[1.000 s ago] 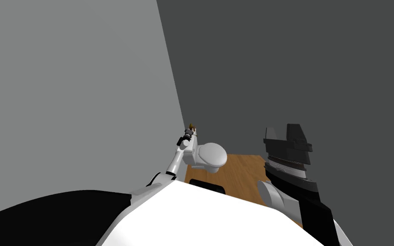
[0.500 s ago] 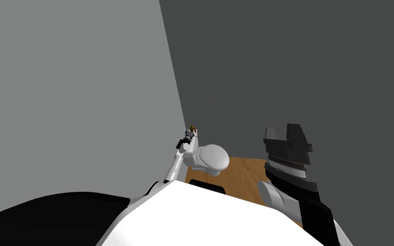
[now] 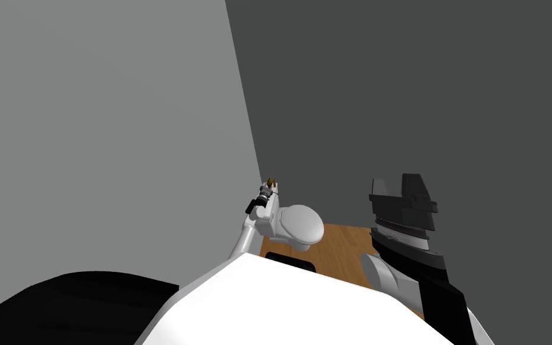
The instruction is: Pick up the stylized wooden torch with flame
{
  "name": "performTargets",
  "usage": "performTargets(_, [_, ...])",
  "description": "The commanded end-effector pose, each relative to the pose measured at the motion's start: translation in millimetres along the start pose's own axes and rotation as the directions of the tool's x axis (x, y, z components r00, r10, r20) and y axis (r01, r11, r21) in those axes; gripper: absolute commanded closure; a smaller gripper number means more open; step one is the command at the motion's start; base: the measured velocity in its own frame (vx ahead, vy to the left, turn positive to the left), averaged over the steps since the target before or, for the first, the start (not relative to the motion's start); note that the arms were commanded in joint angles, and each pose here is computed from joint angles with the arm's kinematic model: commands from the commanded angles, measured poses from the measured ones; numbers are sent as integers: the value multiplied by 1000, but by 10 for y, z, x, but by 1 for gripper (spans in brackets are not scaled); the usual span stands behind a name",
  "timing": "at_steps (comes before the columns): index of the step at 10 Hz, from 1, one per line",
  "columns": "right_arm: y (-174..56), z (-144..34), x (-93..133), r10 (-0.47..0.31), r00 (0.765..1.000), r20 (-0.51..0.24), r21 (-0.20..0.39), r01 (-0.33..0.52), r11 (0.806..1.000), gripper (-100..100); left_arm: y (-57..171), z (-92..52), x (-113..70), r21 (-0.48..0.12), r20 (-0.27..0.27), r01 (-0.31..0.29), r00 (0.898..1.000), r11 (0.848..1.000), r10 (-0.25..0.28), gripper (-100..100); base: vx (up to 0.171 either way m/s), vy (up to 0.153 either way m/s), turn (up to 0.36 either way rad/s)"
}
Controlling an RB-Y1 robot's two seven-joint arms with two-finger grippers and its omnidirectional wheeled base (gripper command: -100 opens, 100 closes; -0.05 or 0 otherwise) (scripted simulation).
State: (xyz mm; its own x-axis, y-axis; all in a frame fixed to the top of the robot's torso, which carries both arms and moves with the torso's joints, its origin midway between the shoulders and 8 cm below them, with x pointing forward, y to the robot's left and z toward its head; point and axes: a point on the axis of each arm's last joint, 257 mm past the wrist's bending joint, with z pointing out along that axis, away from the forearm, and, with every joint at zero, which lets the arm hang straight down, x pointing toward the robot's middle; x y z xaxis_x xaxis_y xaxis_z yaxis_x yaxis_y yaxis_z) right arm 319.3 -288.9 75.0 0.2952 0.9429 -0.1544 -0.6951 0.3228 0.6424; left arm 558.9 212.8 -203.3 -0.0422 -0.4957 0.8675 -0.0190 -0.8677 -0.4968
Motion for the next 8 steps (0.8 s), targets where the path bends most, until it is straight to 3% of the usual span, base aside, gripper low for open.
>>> performTargets(1, [0,0,0,0,1000,0,0,0,1000,0,-70,-77,53,8,-11,0,1000,1000,0,100,50,-10,15])
performTargets(2, [0,0,0,0,1000,0,0,0,1000,0,146,-182,76,-35,-7,8,1000,999,-8,100,90,-7,154])
performTargets(3, [0,0,0,0,1000,0,0,0,1000,0,101,-265,44,-26,-2,8,1000,1000,-8,100,97,-11,82])
performTargets(5, [0,0,0,0,1000,0,0,0,1000,0,8,-301,157,-8,-24,6,1000,1000,-7,100,31,-6,-6])
performTargets(6, [0,0,0,0,1000,0,0,0,1000,0,205,-430,158,-48,-12,21,1000,999,-21,100,68,-14,189])
performTargets(8, [0,0,0,0,1000,0,0,0,1000,0,94,-525,216,-26,-22,16,1000,1000,-17,100,79,-16,29])
